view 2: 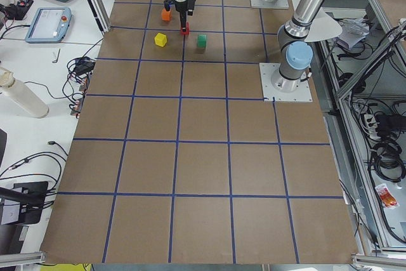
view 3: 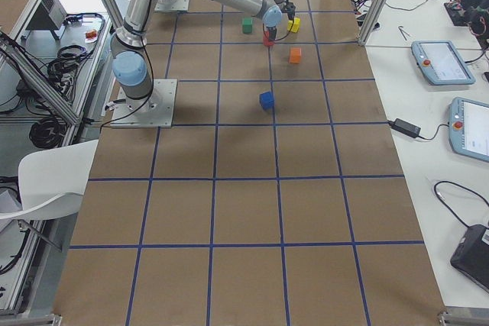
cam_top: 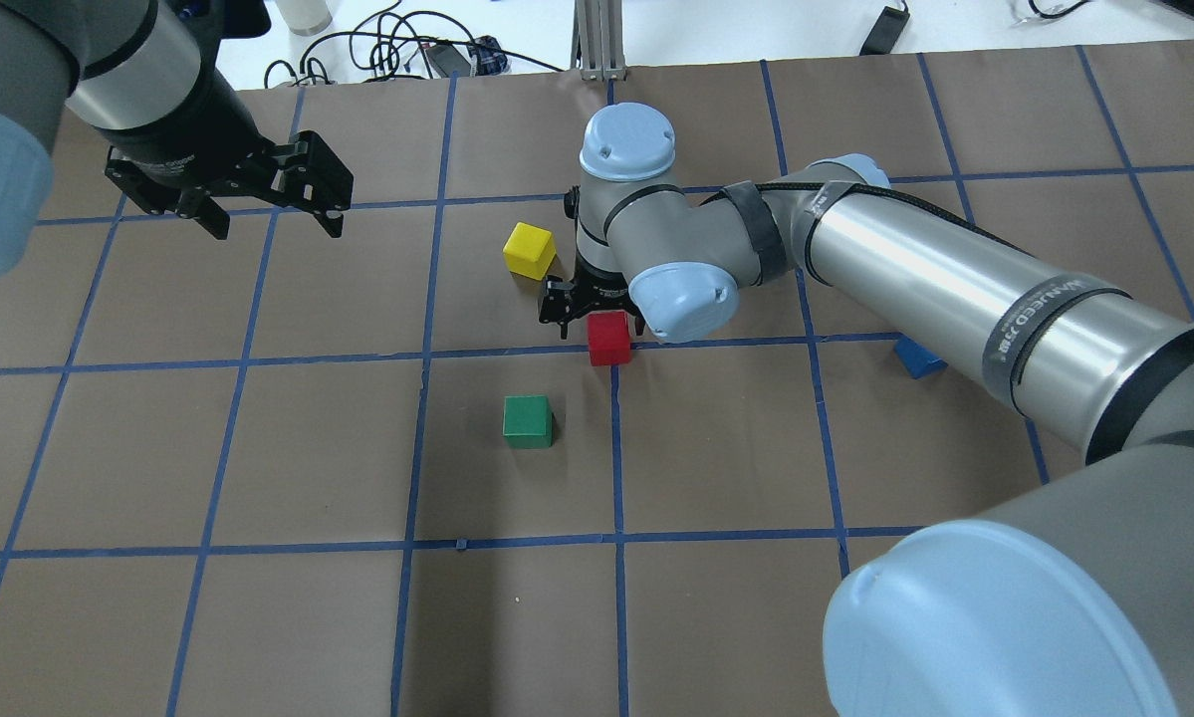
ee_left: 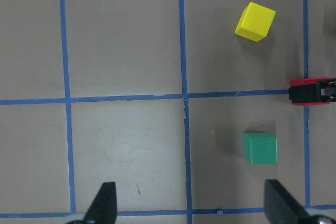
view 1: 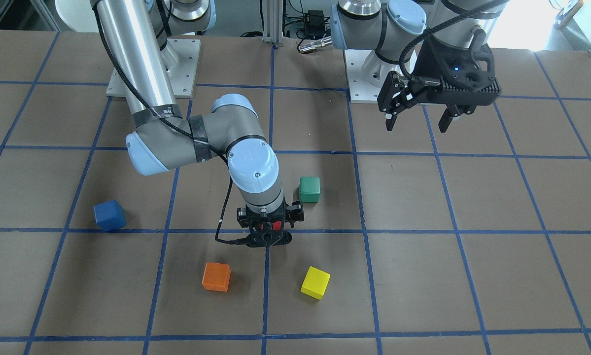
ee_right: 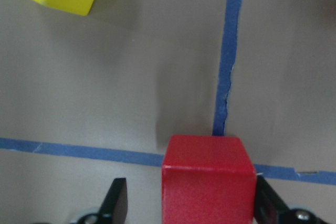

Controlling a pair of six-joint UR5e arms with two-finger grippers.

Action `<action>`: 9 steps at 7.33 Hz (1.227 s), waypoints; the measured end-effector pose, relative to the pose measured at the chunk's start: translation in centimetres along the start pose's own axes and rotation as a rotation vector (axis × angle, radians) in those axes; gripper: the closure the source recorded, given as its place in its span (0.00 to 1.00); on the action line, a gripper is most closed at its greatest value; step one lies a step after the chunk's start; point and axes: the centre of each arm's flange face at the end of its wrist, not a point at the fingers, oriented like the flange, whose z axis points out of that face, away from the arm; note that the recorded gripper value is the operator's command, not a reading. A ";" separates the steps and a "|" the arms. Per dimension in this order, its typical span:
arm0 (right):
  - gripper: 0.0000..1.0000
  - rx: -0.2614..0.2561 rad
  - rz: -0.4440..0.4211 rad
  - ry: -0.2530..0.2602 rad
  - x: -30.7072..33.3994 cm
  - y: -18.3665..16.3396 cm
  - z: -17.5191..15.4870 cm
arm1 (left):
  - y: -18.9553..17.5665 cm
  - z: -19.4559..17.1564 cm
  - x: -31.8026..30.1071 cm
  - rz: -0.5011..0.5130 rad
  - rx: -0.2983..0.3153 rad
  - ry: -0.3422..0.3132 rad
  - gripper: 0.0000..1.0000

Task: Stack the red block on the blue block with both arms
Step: 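Close the right gripper on the red cube and lift it, then carry the red cube with the right gripper above the blue cube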

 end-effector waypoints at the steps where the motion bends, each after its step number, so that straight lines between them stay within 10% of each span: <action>1: 1.00 -0.008 0.001 0.005 0.0 0.1 0.2 | 0.0 0.1 0.1 0.002 -0.002 -0.001 0.00; 4: 1.00 -0.033 0.004 0.050 0.6 0.5 -1.4 | -0.2 0.0 0.2 0.001 0.000 -0.001 0.00; 9: 1.00 -0.126 -0.001 0.079 9.7 1.7 -16.8 | -0.4 -0.3 0.0 -0.002 0.003 -0.006 0.00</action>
